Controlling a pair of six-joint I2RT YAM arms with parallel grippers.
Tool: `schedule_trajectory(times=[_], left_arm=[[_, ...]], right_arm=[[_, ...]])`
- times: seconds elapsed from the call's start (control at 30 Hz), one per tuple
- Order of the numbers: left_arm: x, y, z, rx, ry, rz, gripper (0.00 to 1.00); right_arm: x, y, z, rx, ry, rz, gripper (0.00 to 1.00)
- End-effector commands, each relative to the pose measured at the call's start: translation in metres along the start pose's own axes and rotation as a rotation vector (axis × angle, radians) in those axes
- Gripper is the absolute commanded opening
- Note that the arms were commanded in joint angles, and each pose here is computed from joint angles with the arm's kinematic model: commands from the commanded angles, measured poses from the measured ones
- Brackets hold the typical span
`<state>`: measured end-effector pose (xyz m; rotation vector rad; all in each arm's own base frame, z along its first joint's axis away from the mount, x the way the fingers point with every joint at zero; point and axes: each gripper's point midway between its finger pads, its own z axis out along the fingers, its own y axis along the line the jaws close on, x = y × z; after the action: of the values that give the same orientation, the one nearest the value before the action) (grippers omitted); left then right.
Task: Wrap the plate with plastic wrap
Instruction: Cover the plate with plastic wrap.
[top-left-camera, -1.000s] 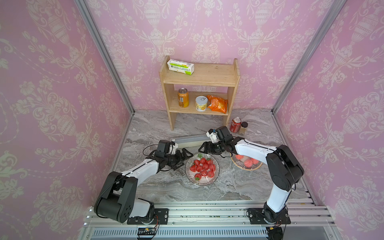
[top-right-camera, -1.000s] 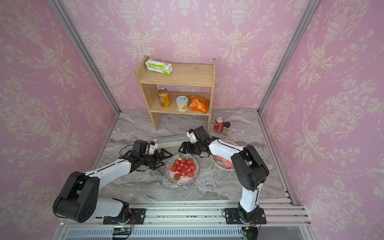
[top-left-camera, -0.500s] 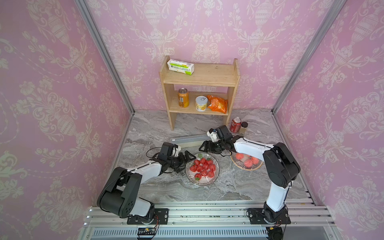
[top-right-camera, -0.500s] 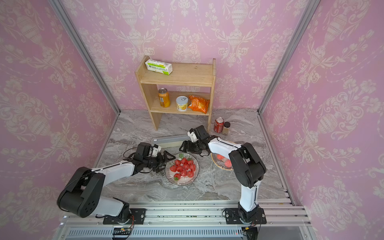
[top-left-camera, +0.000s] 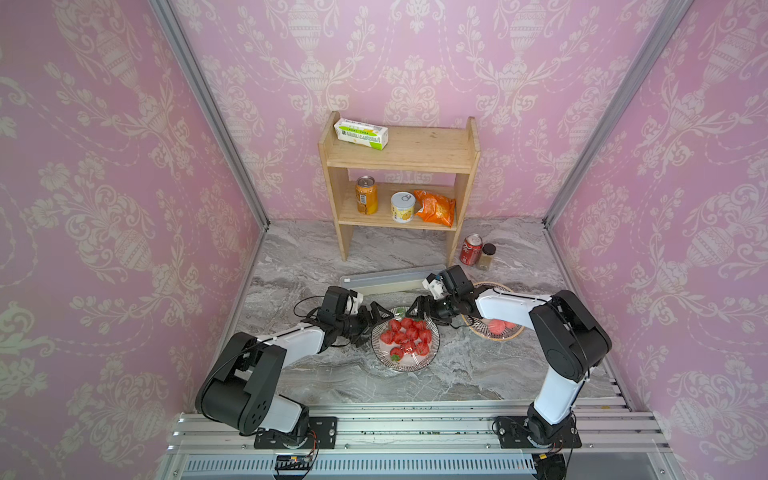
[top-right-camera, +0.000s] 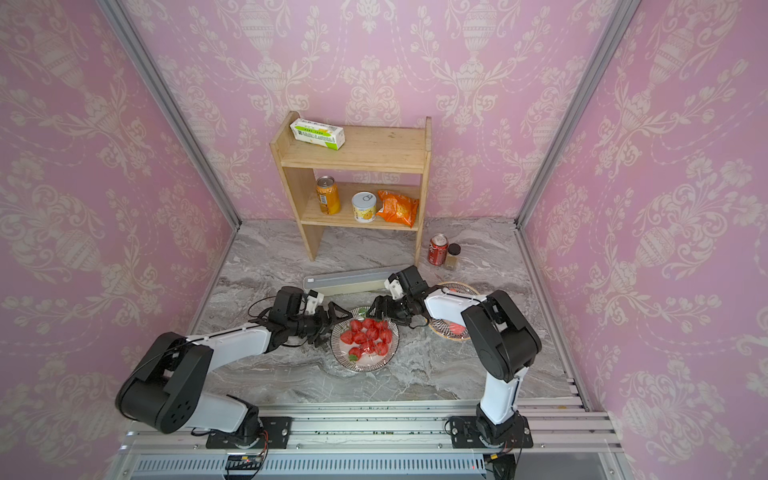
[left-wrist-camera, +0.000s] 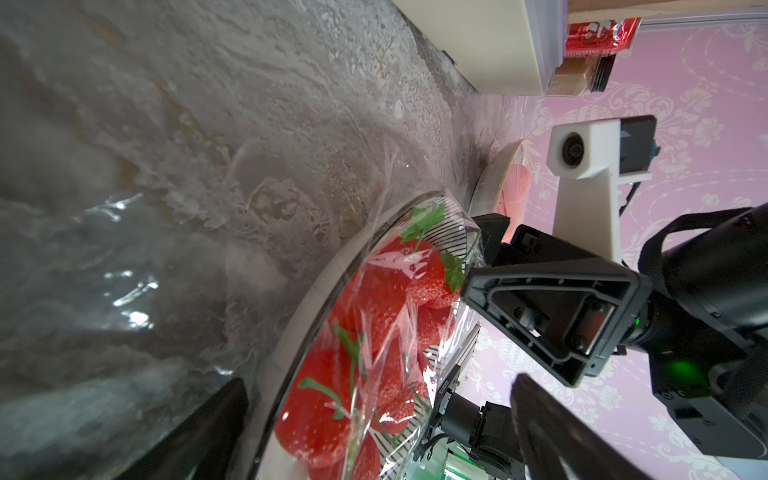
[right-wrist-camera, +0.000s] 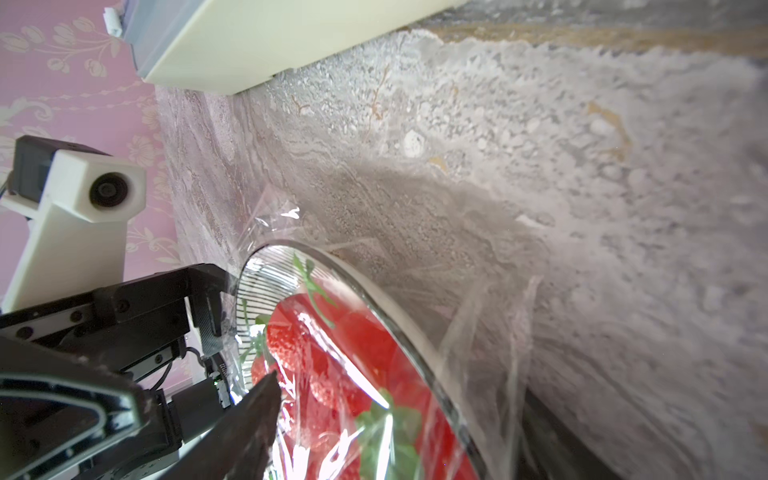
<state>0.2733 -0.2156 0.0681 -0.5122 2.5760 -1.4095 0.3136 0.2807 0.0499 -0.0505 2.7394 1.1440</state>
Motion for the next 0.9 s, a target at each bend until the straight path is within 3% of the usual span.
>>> schedule_trajectory(times=[0.0,0.1,0.27,0.4,0.6,0.87], left_arm=[[0.001,-0.01,0.005,0.06,0.009,-0.013,0.99],[0.001,-0.01,0.008,0.056,0.01,-0.009,0.99],[0.0,-0.009,0.01,0.048,0.018,-0.003,0.99],[-0.004,0.011,-0.002,-0.142,-0.007,0.099,0.99],[-0.024,0.0,-0.015,-0.22,-0.036,0.224,0.99],[-0.043,-0.05,-0.009,-0.095,-0.048,0.333,0.99]], right_arm=[[-0.005,0.012,-0.015,-0.063,-0.036,0.022,0.84],[-0.008,0.003,-0.033,-0.029,-0.061,0.028,0.85],[-0.003,-0.019,-0.068,0.146,-0.083,-0.035,0.86],[-0.003,0.005,-0.081,0.055,-0.126,-0.057,0.84],[0.007,0.018,-0.08,-0.032,-0.147,-0.031,0.83],[0.01,0.026,-0.063,-0.089,-0.134,-0.025,0.81]])
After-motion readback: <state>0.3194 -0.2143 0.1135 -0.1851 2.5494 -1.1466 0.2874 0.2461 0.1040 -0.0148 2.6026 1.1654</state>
